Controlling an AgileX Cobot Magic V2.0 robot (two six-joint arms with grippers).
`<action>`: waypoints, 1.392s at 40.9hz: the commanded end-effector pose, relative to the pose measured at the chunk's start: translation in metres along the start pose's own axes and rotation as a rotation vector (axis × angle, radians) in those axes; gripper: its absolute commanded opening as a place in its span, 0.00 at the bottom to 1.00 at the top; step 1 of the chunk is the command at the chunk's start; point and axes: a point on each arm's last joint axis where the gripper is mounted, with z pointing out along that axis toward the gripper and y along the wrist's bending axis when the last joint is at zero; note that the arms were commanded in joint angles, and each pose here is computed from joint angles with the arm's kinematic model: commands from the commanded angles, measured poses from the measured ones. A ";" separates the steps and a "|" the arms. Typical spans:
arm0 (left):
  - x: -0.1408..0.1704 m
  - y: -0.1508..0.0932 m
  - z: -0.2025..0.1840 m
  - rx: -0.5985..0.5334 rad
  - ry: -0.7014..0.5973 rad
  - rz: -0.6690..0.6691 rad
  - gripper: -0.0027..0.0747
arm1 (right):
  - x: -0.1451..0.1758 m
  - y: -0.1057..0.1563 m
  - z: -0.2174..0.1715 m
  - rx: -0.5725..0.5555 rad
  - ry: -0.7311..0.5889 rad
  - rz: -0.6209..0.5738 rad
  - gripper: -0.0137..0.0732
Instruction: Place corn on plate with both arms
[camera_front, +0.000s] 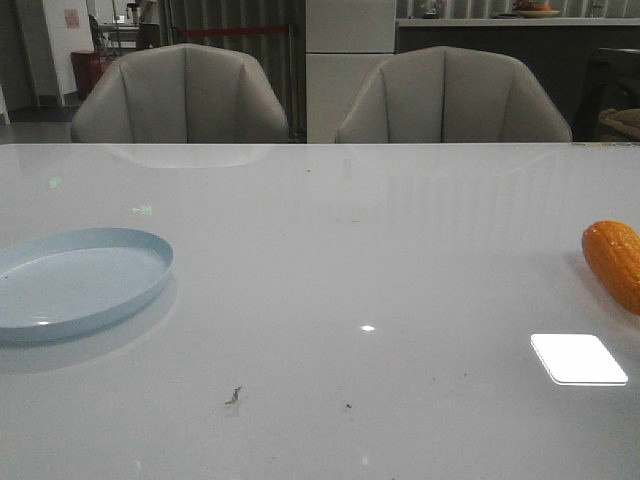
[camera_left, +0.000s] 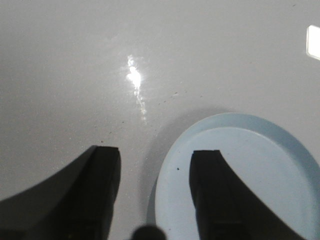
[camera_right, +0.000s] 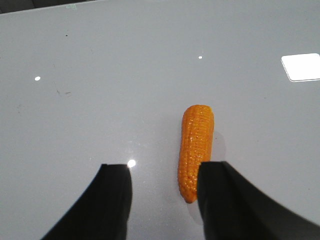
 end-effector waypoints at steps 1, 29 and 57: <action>-0.017 -0.002 0.005 0.009 -0.025 -0.024 0.55 | -0.019 0.003 -0.003 -0.013 -0.115 -0.016 0.65; -0.004 0.006 0.085 -0.011 0.204 -0.017 0.55 | -0.018 0.003 -0.002 -0.012 -0.104 -0.016 0.65; -0.030 -0.007 0.076 0.062 0.239 -0.073 0.16 | -0.018 0.003 -0.002 -0.012 -0.104 -0.016 0.65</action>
